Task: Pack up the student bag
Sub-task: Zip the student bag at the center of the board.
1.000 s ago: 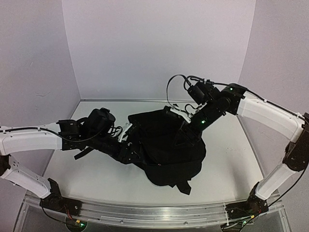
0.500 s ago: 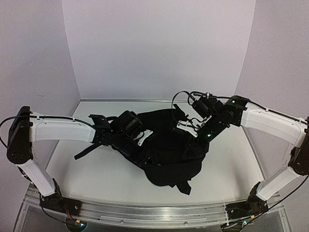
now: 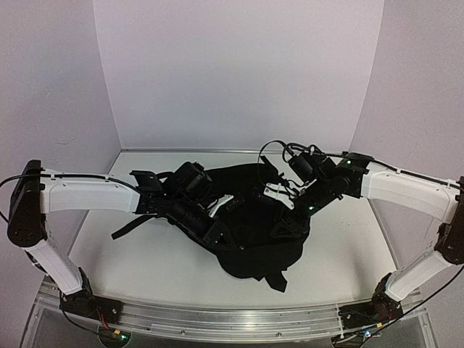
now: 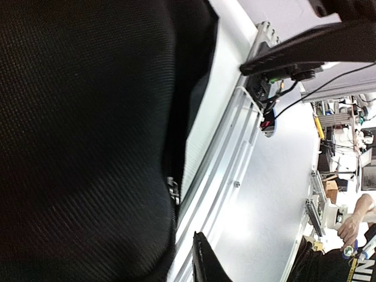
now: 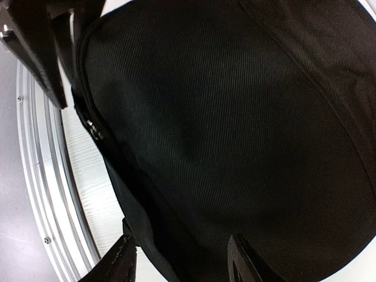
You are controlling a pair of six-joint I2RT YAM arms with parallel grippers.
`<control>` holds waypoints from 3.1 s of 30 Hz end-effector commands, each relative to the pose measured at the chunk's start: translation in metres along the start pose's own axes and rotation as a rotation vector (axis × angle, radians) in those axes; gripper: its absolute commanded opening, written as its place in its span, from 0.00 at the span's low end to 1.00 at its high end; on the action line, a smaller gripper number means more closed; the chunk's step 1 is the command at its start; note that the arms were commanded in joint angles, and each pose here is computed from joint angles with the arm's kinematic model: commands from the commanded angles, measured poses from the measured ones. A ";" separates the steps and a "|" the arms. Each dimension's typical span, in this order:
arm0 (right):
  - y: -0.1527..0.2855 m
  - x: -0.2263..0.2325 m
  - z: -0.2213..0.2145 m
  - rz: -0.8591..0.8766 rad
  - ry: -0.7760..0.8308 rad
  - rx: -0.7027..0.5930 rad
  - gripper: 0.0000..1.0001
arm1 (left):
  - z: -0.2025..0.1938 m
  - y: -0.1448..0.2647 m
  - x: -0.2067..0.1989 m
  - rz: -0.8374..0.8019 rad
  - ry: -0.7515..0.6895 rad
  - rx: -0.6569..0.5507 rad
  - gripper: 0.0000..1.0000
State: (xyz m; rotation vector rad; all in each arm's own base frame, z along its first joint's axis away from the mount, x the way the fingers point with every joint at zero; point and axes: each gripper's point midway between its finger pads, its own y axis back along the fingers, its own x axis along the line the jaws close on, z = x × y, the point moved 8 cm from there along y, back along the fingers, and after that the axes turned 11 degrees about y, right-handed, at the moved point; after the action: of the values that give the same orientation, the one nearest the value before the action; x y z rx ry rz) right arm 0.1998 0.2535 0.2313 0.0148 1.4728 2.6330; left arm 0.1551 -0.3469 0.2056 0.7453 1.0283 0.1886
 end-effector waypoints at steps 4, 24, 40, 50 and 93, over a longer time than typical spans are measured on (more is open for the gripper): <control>-0.006 -0.006 0.007 -0.017 0.024 -0.063 0.56 | 0.004 0.016 -0.024 -0.104 -0.060 -0.038 0.04; -0.048 0.022 -0.010 -0.092 0.250 -0.033 0.68 | 0.004 -0.004 0.011 0.131 -0.022 0.025 0.53; -0.041 0.026 -0.028 -0.228 0.371 -0.015 0.26 | 0.004 -0.007 -0.016 -0.093 -0.049 0.062 0.25; -0.029 0.026 -0.029 -0.279 0.382 -0.027 0.00 | 0.010 0.005 -0.018 -0.029 -0.049 -0.012 0.00; -0.018 0.024 -0.084 -0.517 0.470 0.134 0.00 | -0.011 0.101 0.053 0.272 0.264 -0.302 0.00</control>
State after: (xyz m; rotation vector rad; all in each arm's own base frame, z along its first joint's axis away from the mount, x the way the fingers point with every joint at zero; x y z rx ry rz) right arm 0.1640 0.2231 0.1802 -0.9220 1.3544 2.3753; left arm 0.1758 -0.2807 0.2233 0.6237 1.1309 0.5249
